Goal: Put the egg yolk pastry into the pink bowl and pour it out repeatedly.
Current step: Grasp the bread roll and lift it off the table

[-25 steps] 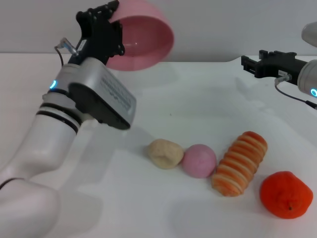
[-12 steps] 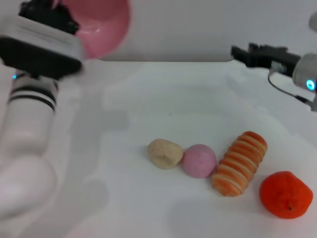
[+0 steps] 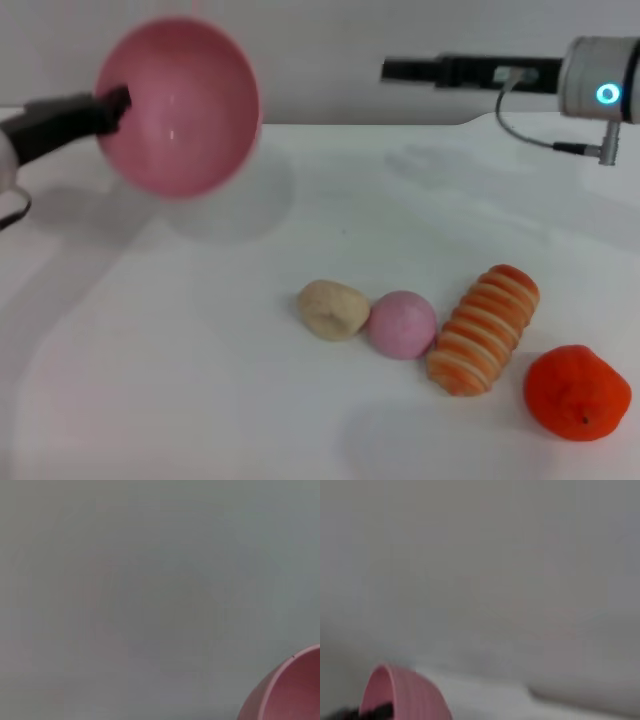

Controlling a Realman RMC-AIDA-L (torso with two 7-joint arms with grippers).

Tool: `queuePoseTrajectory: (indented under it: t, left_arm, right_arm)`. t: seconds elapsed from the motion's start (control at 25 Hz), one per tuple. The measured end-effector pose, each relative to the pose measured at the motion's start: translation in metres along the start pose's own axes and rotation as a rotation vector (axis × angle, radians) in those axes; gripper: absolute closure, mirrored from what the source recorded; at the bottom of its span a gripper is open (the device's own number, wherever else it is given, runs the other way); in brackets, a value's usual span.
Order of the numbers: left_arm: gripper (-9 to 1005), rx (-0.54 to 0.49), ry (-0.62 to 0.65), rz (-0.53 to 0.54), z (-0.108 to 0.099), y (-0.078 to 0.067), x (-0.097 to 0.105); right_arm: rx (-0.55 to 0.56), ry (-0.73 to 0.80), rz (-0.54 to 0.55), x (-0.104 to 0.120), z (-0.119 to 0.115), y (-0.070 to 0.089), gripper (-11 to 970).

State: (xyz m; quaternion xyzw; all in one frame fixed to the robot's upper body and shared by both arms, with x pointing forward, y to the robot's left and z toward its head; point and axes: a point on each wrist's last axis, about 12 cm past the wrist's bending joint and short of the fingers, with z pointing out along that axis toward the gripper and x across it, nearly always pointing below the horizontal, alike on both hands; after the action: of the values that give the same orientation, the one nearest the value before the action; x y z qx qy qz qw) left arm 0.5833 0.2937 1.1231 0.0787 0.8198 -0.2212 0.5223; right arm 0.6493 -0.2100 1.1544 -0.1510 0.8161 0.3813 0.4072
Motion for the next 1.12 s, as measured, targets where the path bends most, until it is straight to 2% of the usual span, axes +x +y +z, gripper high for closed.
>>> queuePoseTrajectory:
  t: [0.08,0.2,0.36,0.64,1.0,1.12]
  left_arm:
    - [995,0.03,0.092,-0.033,-0.011,0.007,0.005]
    - [995,0.02,0.215,-0.085,-0.024,0.015,0.014]
    - [996,0.005,0.335,-0.105,-0.034,0.012,0.024]
    - [996,-0.039,0.425,-0.131,-0.044,0.008,0.029]
    - [996,-0.094,0.509,-0.134,-0.049,0.01,0.032]
    - [996,-0.117,0.548,-0.128,-0.049,0.01,0.034]
  right_arm:
    - [-0.01,0.093,-0.038,0.001,0.005,0.005,417]
    - [-0.023,0.215,-0.111,0.008,0.013,0.014,416]
    - [-0.021,0.313,-0.208,0.021,0.027,0.025,416]
    - [-0.013,0.397,-0.356,0.032,0.042,0.043,416]
    - [-0.053,0.419,-0.419,0.032,0.051,0.06,415]
    - [-0.068,0.449,-0.396,0.03,0.052,0.066,415]
